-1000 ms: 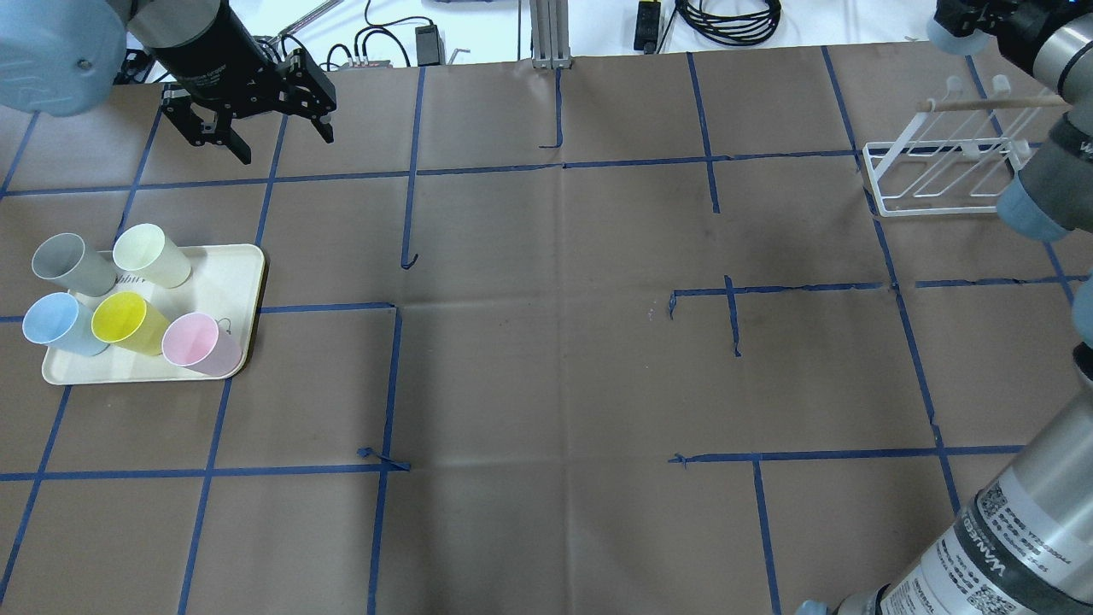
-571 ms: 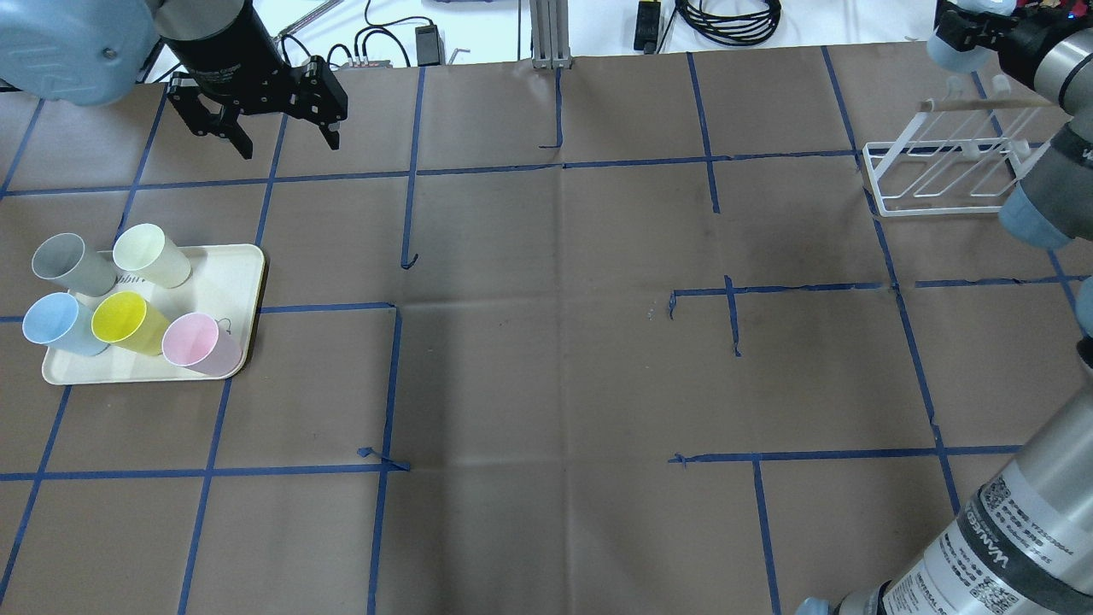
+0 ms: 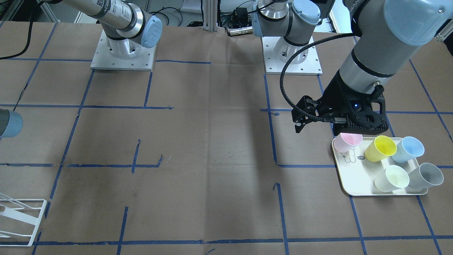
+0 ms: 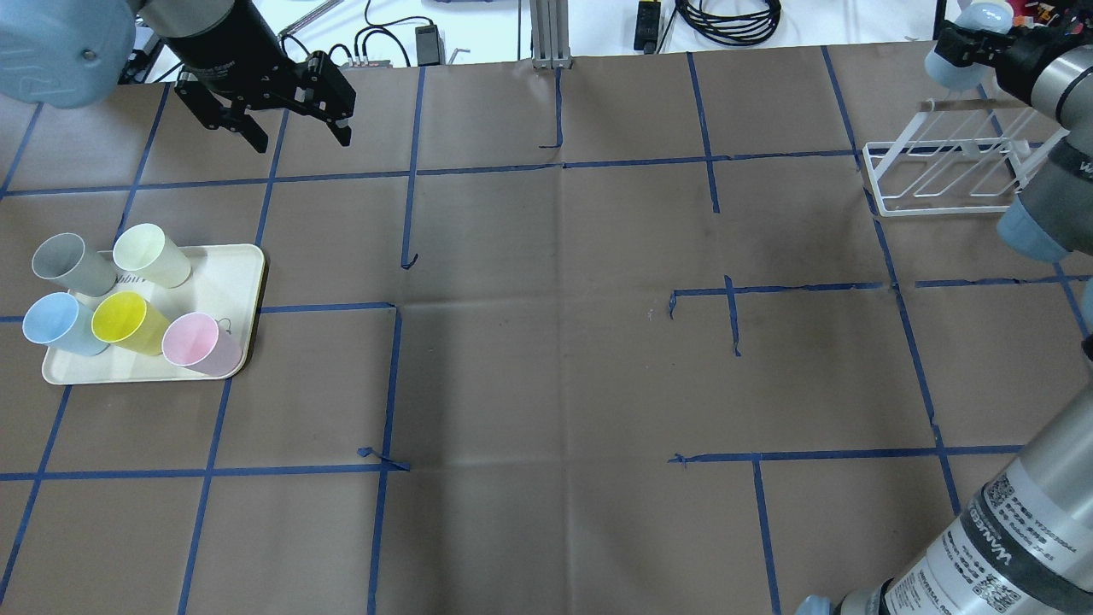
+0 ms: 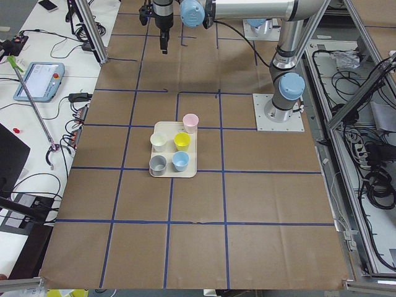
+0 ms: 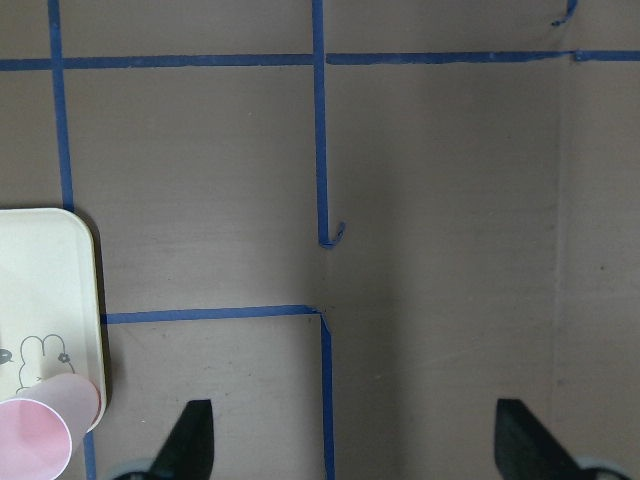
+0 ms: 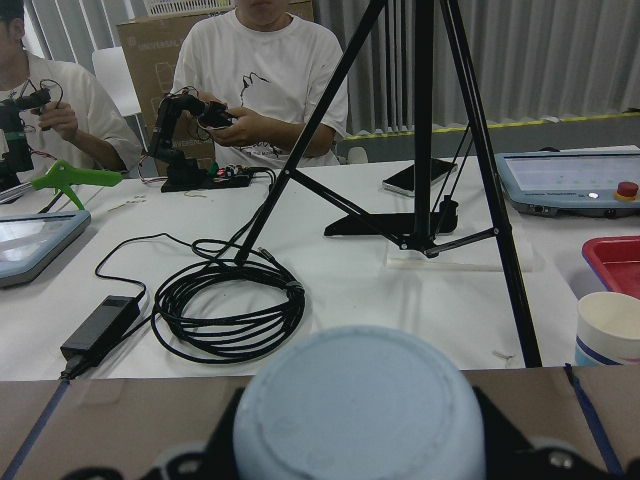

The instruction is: Transfer IKEA cup to right arm and place on rack

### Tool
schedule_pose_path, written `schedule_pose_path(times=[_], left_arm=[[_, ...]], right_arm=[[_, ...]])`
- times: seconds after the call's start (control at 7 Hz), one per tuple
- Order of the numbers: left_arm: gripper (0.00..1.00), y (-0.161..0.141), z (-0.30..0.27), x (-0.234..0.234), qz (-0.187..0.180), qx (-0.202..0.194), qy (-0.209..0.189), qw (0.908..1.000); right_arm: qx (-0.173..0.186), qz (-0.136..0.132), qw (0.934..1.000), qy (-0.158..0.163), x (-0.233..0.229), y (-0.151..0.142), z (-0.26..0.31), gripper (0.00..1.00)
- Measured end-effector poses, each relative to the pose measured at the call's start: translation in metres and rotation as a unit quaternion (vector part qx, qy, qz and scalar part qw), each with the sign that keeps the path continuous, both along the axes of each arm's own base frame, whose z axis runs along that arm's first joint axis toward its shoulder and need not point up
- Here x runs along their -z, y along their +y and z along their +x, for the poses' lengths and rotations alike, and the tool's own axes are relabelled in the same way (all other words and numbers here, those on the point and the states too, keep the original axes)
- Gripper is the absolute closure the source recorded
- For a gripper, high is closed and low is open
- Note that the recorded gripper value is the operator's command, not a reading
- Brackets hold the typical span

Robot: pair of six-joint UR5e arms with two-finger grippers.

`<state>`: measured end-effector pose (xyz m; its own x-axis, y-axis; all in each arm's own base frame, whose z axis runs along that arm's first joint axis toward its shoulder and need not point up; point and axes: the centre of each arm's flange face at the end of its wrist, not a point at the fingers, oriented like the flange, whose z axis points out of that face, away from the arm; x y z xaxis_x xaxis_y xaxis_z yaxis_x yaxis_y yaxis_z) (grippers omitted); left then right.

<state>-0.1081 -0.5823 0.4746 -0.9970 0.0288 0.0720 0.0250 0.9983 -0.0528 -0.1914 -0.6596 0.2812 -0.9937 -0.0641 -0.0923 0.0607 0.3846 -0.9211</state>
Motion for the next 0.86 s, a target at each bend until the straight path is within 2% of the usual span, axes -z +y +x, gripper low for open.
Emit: schedule_pose_path(times=[0.29,0.43,0.57,0.86], left_arm=[[0.01,0.001,0.005,0.003,0.004,-0.001,-0.02,0.9998],[0.01,0.001,0.006,0.004,0.005,-0.001,-0.025,0.9997],[0.01,0.001,0.006,0.005,0.006,-0.001,-0.027,0.9996],[0.01,0.001,0.006,0.005,0.005,-0.002,-0.027,0.9996]], right_arm=[[0.004,0.009,0.9999,-0.005,0.009,0.005,-0.004,0.51],[0.005,0.014,0.9999,-0.008,0.014,0.007,-0.003,0.33],[0.005,0.016,0.9998,-0.009,0.016,0.008,-0.003,0.01],[0.008,0.019,0.9997,-0.013,0.018,0.009,-0.002,0.0]])
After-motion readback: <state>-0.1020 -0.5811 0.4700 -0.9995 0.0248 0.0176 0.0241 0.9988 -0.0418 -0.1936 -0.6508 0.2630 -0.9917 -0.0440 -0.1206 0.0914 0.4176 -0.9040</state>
